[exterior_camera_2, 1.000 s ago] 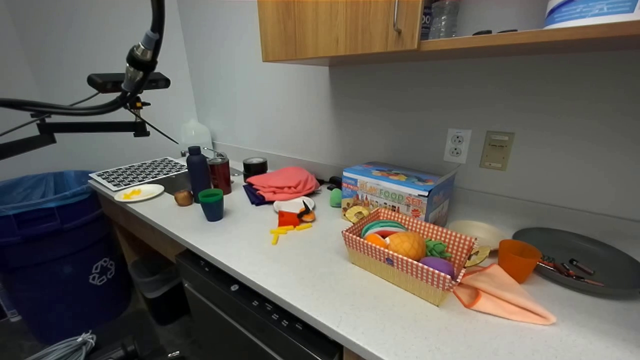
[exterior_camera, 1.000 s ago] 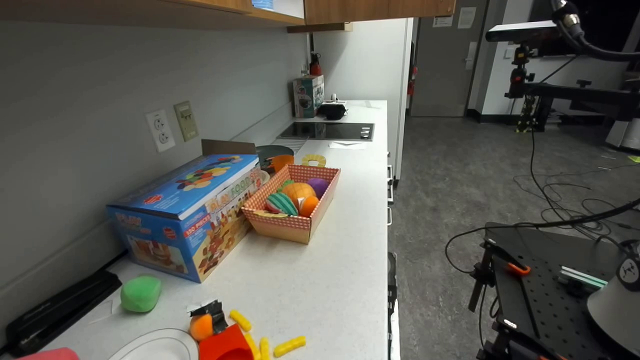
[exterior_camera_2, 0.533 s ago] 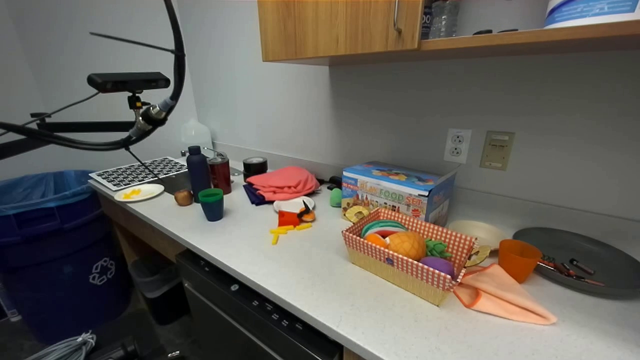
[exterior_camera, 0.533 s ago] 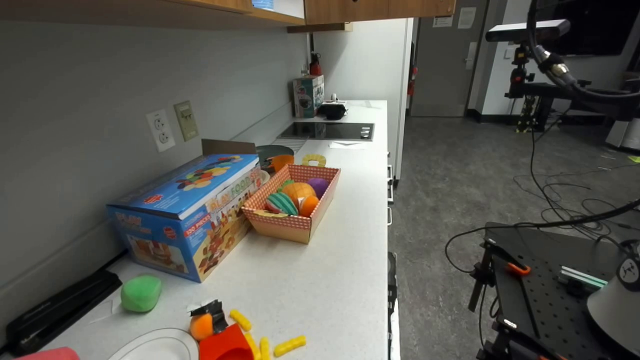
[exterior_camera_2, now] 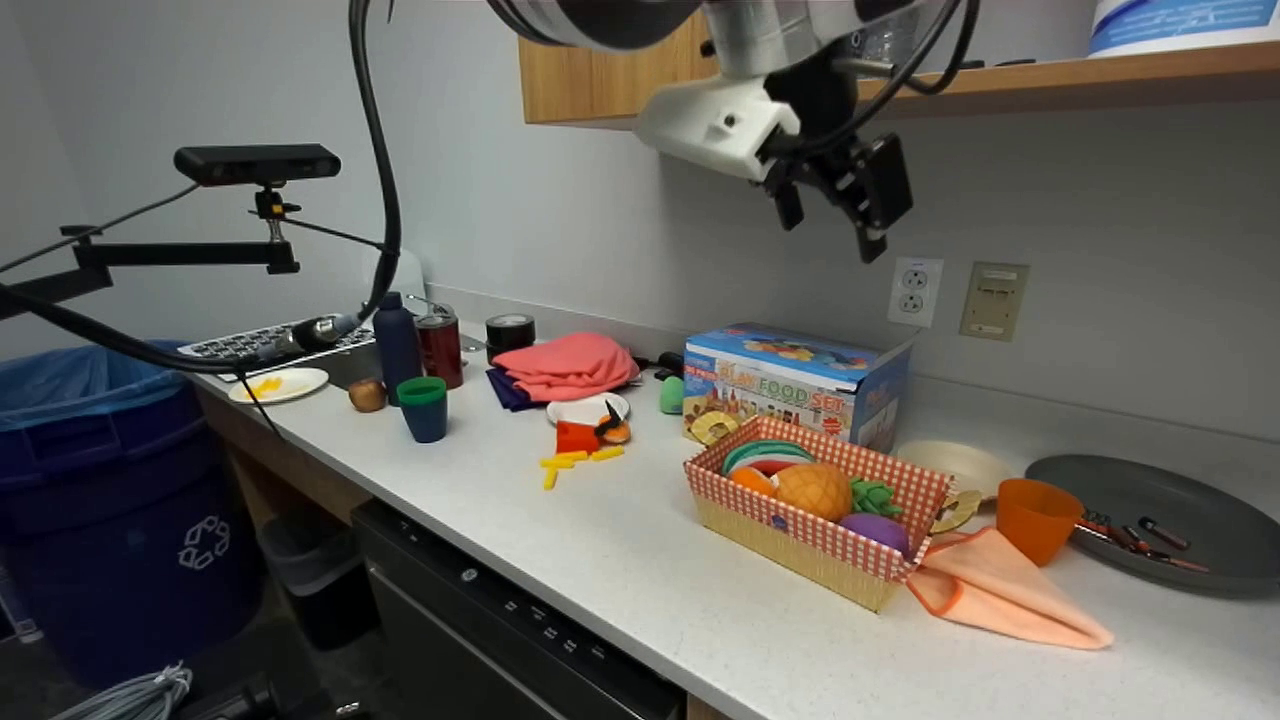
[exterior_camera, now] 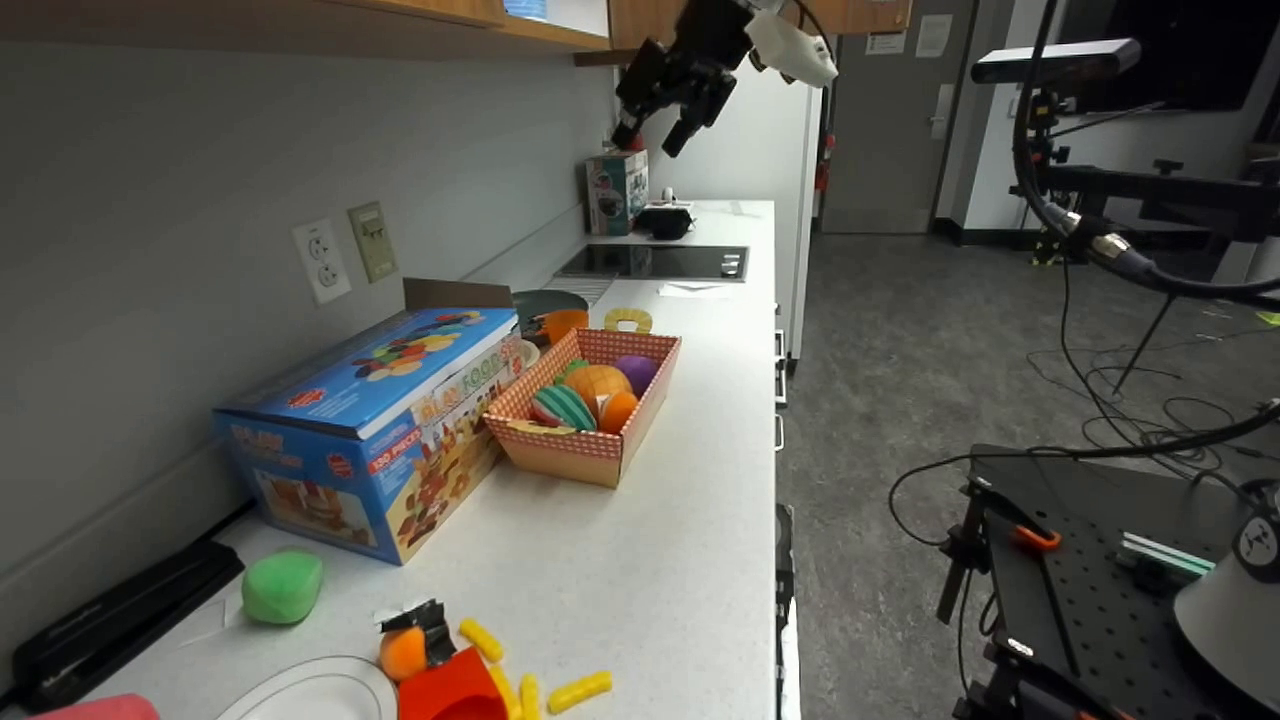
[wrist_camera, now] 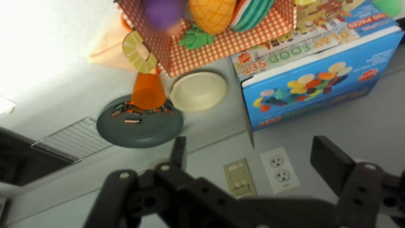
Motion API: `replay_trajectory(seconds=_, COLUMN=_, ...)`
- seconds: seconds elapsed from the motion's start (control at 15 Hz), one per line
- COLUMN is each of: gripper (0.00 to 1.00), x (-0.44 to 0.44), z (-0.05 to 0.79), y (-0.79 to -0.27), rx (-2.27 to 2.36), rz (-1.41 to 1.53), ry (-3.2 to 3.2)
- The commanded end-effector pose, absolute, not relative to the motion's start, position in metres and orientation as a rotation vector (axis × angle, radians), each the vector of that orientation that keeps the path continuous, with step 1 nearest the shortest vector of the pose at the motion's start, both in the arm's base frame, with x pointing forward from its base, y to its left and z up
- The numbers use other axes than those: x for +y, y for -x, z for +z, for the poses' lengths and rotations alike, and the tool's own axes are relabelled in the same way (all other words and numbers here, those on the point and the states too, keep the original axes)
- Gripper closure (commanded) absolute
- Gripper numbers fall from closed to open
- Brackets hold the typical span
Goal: Open the cabinet door and put some of the fruits plush toy inside and close it
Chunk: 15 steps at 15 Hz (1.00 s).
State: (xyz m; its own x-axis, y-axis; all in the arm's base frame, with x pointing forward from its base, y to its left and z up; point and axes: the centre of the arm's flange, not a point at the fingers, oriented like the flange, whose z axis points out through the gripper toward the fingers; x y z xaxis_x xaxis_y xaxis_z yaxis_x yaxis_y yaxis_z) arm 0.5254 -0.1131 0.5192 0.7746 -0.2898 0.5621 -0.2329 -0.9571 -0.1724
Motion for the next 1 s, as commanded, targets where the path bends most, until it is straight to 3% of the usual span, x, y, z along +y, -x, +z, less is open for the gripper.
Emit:
replay_trajectory(seconds=0.0, gripper=0.00, x=-0.089, z=0.485, y=-0.560, rx=0.439, rz=-0.844, ry=2.866)
replay_trajectory(seconds=0.67, gripper=0.00, x=-0.089, z=0.478, y=-0.547, rx=0.428, rz=-0.812, ry=2.887)
replay_trajectory(seconds=0.93, gripper=0.00, x=-0.089, z=0.461, y=-0.596, rx=0.453, rz=-0.725, ry=2.888)
